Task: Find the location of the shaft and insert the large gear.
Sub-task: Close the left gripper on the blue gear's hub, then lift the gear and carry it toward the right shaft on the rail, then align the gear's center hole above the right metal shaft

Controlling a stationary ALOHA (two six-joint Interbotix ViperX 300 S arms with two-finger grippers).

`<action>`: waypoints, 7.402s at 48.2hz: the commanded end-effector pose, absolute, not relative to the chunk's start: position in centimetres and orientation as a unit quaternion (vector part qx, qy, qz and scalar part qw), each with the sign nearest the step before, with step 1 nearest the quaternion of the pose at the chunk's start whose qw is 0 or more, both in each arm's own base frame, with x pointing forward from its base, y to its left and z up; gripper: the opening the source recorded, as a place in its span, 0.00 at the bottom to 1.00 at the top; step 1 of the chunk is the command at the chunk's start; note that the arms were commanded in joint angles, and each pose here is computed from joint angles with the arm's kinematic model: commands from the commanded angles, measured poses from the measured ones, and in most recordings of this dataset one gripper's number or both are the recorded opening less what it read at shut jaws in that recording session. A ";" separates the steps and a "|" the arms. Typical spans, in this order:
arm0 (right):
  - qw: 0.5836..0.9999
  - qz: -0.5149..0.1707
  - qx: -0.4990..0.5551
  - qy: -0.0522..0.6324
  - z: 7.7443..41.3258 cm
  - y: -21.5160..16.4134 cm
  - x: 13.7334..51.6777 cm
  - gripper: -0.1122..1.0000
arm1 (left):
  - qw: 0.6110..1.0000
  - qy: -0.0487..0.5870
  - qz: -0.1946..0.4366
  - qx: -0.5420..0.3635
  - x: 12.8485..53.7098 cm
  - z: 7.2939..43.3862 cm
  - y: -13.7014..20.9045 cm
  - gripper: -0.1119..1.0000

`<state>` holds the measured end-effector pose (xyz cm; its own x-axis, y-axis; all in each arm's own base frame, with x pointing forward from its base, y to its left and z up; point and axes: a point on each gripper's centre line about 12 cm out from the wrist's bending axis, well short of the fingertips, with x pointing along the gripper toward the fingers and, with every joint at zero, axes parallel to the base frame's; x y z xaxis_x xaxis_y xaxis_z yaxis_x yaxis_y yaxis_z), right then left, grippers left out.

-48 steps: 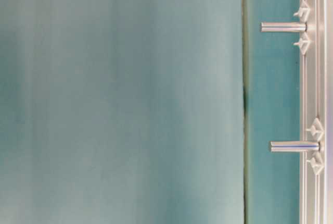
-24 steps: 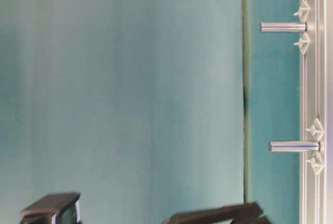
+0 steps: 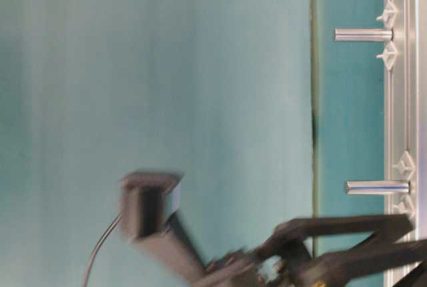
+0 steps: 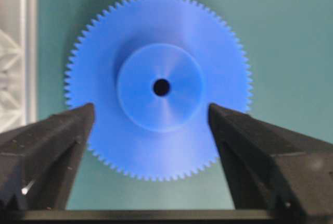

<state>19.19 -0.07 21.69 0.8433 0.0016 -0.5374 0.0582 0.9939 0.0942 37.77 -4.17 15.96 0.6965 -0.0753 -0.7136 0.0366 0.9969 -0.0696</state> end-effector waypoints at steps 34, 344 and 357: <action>0.960 -0.019 0.059 0.275 21.8 -0.2 19.0 0.19 | 0.906 0.421 -0.046 -0.011 40.2 14.3 -6.0 0.93; 0.973 -0.036 0.072 0.218 22.2 -0.7 16.5 0.19 | 0.911 0.398 -0.001 0.108 52.7 22.2 5.8 0.76; 0.972 -0.036 0.073 0.219 22.0 -0.7 16.4 0.19 | 0.892 0.440 0.007 0.099 51.6 21.9 7.5 0.76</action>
